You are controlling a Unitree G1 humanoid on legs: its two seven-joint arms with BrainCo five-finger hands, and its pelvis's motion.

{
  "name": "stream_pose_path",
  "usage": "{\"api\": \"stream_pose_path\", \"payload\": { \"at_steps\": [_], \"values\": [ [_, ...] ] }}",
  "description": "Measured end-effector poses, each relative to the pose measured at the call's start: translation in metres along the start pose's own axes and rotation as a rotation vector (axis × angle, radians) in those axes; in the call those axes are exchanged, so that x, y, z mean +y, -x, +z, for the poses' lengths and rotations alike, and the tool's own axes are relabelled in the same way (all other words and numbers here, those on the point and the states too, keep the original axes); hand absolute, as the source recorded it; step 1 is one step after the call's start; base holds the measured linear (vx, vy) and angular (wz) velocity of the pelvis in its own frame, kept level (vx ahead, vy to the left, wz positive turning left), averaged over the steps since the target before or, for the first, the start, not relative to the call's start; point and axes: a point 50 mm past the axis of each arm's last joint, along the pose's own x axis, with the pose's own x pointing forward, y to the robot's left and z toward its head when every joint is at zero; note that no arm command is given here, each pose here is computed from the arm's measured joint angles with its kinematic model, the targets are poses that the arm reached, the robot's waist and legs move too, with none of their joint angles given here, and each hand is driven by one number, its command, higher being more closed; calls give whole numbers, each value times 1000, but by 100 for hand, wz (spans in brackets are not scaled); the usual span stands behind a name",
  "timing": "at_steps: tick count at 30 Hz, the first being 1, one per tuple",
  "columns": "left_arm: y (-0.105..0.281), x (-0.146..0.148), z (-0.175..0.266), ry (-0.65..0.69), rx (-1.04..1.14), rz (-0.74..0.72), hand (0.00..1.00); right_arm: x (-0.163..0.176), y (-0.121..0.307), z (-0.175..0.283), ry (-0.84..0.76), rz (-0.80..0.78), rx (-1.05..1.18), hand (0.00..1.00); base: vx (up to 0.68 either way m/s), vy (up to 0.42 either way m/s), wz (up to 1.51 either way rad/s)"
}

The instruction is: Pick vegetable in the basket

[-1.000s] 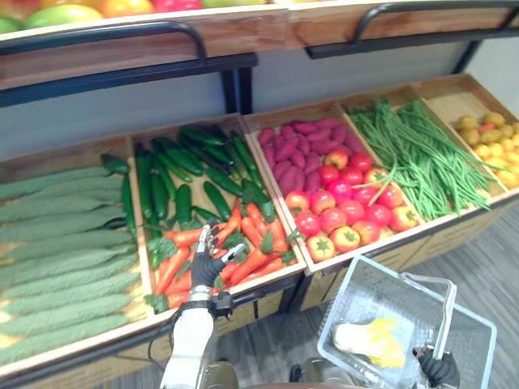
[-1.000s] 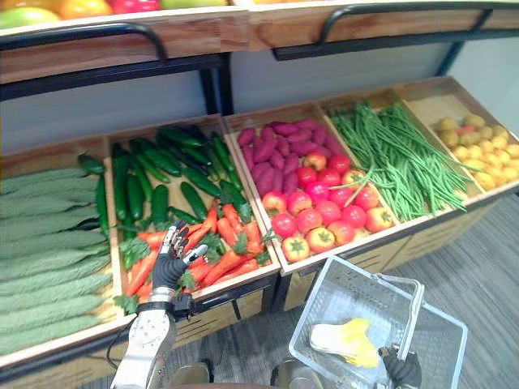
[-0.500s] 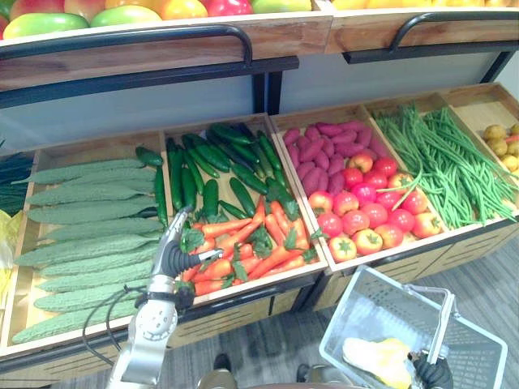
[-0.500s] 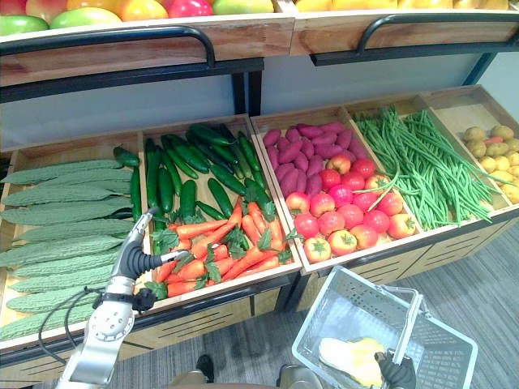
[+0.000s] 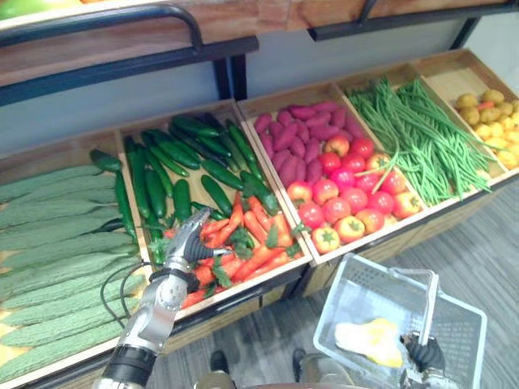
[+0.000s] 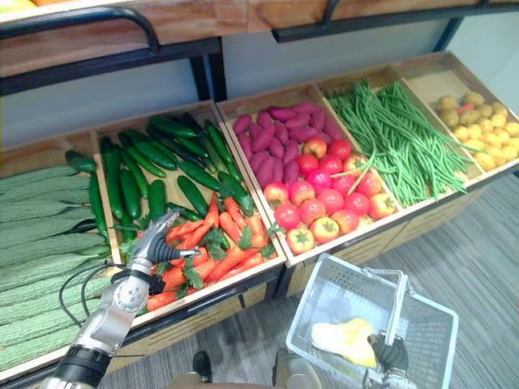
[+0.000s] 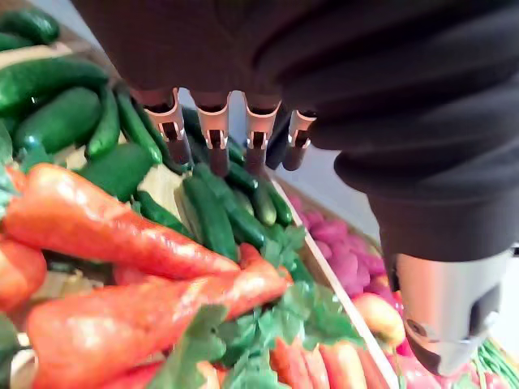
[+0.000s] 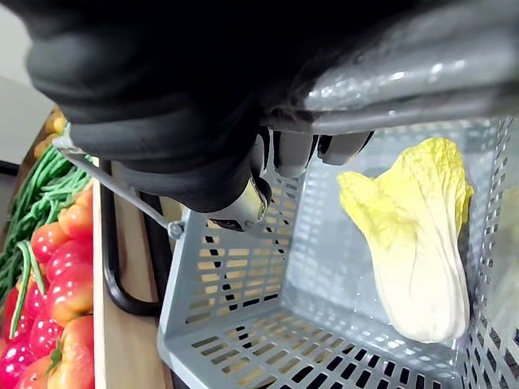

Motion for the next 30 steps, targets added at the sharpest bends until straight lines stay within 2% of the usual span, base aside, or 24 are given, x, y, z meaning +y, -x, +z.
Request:
{"api": "stream_pose_path", "payload": {
  "at_steps": [6,13,14,22,30],
  "values": [
    [-17,6,5,-33,6,42,0,2,-5,8,8,12,-27,100,-15,-19,-8],
    [-20,9,-14,-117,112,109,0,9,-5,22,5,41,-98,100,-12,-9,-4],
    [-20,10,-16,-117,122,111,100,9,-5,22,5,41,-100,100,22,-7,-3],
    [-37,37,-9,-120,113,214,100,7,-2,30,4,25,-140,100,-4,-1,1],
    [-37,39,-5,-77,95,236,100,6,-2,30,3,22,-140,100,0,0,0]
  ]
}}
